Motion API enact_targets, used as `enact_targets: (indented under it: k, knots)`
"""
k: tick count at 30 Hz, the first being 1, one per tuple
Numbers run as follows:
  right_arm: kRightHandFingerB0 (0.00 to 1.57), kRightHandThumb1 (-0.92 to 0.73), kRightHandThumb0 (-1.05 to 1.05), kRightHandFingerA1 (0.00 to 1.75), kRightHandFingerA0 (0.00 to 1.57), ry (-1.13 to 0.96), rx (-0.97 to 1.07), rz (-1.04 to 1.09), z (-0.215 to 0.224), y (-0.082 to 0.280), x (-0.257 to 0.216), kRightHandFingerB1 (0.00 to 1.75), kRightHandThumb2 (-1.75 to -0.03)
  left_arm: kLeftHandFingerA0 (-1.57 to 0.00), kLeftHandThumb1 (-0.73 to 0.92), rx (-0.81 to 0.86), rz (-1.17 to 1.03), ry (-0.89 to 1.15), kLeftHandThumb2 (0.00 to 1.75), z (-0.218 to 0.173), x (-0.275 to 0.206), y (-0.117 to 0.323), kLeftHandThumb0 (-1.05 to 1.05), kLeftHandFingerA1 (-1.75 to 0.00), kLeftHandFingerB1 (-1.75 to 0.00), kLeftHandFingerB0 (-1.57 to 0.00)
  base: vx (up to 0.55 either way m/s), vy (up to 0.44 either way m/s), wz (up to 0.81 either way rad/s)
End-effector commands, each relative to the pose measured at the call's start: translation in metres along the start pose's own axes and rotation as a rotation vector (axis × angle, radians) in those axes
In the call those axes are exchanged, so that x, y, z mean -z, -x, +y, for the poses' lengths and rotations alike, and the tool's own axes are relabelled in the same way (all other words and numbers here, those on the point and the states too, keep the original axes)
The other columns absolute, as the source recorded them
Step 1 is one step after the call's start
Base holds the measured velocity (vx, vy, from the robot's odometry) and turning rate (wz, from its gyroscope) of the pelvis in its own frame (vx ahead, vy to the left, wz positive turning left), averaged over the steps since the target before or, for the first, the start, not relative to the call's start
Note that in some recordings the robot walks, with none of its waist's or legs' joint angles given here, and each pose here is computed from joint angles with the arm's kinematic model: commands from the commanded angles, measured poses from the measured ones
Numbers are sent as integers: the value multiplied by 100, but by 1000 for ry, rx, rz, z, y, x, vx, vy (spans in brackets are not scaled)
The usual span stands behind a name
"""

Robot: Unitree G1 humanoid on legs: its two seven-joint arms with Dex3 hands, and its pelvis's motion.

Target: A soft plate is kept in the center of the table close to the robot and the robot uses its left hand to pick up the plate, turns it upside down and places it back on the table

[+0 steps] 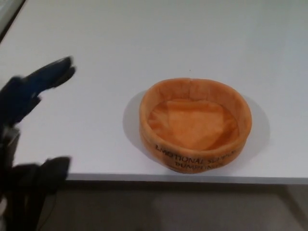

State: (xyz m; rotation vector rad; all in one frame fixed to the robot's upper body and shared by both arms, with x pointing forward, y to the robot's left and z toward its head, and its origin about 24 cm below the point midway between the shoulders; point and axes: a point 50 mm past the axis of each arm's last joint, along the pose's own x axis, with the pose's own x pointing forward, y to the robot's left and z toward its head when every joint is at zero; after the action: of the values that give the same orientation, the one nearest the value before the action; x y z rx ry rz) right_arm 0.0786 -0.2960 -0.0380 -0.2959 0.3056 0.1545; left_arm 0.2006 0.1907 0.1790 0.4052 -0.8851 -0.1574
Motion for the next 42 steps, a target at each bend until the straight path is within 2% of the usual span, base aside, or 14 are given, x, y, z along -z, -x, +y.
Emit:
enact_targets:
  k: [1,4,5,6,7,9,10,12,13,14,25,33,38,42]
  knots:
    - [29,-87,-69,43,36,11,9,-8,-4,3,-1,30,-67,-39,83,93,34,-98,65,-13,11,-23,-95,-48,-35,-36,0,0,0]
    - [30,-88,-69,43,36,17,7,-7,-4,2,-1,30,-67,-37,83,134,-3,-123,65,-21,14,-36,-94,-49,-39,-34,0,0,0]
    - [30,-88,-69,43,36,15,6,-7,-4,2,-1,30,-67,-34,70,151,-11,-128,79,-23,15,-40,-100,-52,-42,-30,0,0,0]
    - [30,-88,-69,43,36,12,4,-6,-3,2,0,30,-67,-34,70,164,-12,-135,79,-25,16,-43,-100,-52,-42,-30,0,0,0]
    - [30,-87,-67,44,37,7,4,-8,-3,2,0,31,-67,-33,83,183,-10,-146,66,-27,18,-46,-93,-49,-39,-33,0,0,0]
    - [29,-88,-67,43,36,9,-3,-8,-3,2,-1,30,-67,-31,83,241,27,-195,66,-32,22,-51,-95,-49,-37,-32,0,0,0]
    - [29,-88,-68,42,36,8,-1,-7,-3,2,0,30,-67,-30,70,257,43,-202,76,-34,24,-52,-99,-51,-39,-29,0,0,0]
    - [29,-88,-68,42,36,9,-2,-5,-3,2,0,30,-67,-30,70,281,58,-227,78,-36,28,-52,-99,-51,-39,-29,0,0,0]
    - [29,-87,-69,41,36,2,5,2,-4,3,1,30,-66,-31,70,319,64,-267,77,-41,35,-52,-96,-48,-37,-28,0,0,0]
    - [29,-87,-68,41,36,1,5,2,-5,3,1,30,-66,-34,82,333,68,-282,65,-43,38,-52,-90,-44,-32,-31,0,0,0]
    - [30,-88,-69,42,37,-1,3,4,-2,2,0,30,-67,-32,79,617,176,-588,64,-73,85,-50,-92,-36,-32,-30,0,0,0]
    - [31,-88,-67,45,38,14,-16,-6,-3,0,-1,31,-67,-30,73,721,244,-583,63,-103,106,-39,-88,-34,-32,-33,0,0,0]
    - [31,-88,-68,45,39,27,-10,-15,-5,-2,-3,31,-67,-31,75,784,273,-601,64,-116,112,-35,-88,-34,-31,-31,0,0,0]
    - [31,-88,-66,46,39,34,-20,-26,-5,-3,-3,30,-67,-32,75,823,306,-595,63,-129,117,-14,-90,-35,-32,-31,0,0,0]
